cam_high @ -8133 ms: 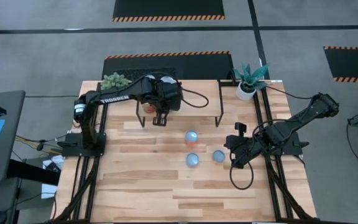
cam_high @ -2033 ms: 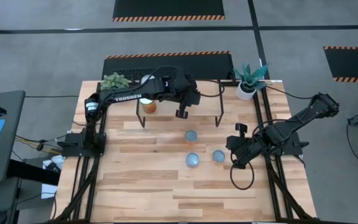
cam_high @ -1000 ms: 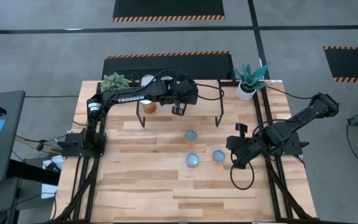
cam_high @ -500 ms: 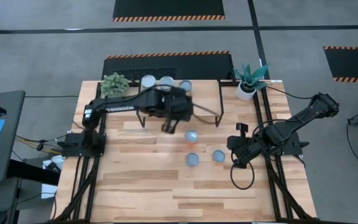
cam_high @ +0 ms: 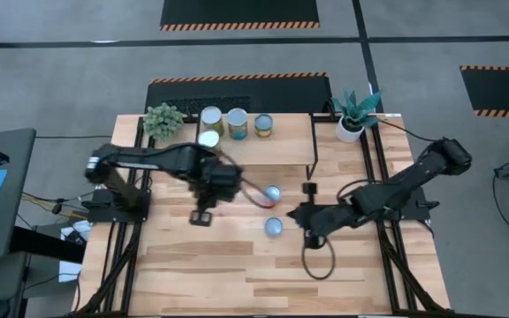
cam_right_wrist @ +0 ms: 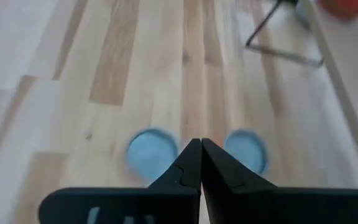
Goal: Pick and place cans onto a shelf
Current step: Put the canned meatballs on the shelf
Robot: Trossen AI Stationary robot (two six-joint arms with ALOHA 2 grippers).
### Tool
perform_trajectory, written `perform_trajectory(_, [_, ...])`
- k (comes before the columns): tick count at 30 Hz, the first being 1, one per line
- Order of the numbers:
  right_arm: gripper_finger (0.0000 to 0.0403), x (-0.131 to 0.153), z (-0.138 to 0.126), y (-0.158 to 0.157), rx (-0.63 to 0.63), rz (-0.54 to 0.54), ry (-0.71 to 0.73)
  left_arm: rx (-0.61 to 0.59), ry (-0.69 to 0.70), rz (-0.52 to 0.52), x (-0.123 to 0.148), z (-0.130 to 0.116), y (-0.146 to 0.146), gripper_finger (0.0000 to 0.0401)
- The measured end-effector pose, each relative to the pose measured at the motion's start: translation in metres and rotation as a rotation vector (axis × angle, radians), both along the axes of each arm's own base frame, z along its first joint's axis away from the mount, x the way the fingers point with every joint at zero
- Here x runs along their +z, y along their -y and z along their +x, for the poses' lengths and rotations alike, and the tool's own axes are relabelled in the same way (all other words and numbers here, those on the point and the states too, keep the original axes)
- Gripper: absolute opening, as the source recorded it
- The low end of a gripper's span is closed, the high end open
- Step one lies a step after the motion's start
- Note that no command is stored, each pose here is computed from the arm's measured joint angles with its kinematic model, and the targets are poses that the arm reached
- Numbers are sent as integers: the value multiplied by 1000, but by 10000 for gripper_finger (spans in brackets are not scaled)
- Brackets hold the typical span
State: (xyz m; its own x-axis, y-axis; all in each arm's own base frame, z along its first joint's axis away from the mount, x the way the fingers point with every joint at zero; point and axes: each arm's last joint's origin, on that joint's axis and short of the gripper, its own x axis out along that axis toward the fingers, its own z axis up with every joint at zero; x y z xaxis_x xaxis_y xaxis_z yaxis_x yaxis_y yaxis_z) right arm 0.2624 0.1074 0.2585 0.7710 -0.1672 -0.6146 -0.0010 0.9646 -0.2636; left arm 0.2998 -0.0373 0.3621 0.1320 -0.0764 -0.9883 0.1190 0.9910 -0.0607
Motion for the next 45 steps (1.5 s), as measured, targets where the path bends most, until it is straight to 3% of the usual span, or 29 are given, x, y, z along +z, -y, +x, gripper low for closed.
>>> perform_trajectory(5, [26, -13, 36, 13, -2, -72, 87, 223, -2, 74, -25, -52, 1, 0])
perform_trajectory(7, [26, -16, 46, 24, -45, -65, 113, 295, 70, 82, -40, -68, 4, 0])
perform_trajectory(14, [28, -12, 67, 47, -98, -80, -4, 358, 350, -37, -100, -99, 16, 0])
perform_trajectory(17, [24, 2, 80, 54, -110, -85, -111, 357, 431, -46, -116, -99, 19, 0])
perform_trajectory(22, [22, 14, 106, 71, -105, 8, -285, 335, 548, 40, -125, -92, 18, 0])
perform_trajectory(29, [27, -29, 119, 72, -149, -19, -537, 282, 541, 167, -132, -92, 17, 0])
perform_trajectory(34, [19, -49, 119, 61, -145, -68, -607, 285, 509, 184, -134, -95, 16, 0])
perform_trajectory(42, [29, -44, 110, 39, -96, -105, -628, 342, 449, 194, -137, -101, 14, 0])
perform_trajectory(45, [30, -42, 105, 33, -153, -151, -629, 362, 454, 187, -137, -101, 14, 0])
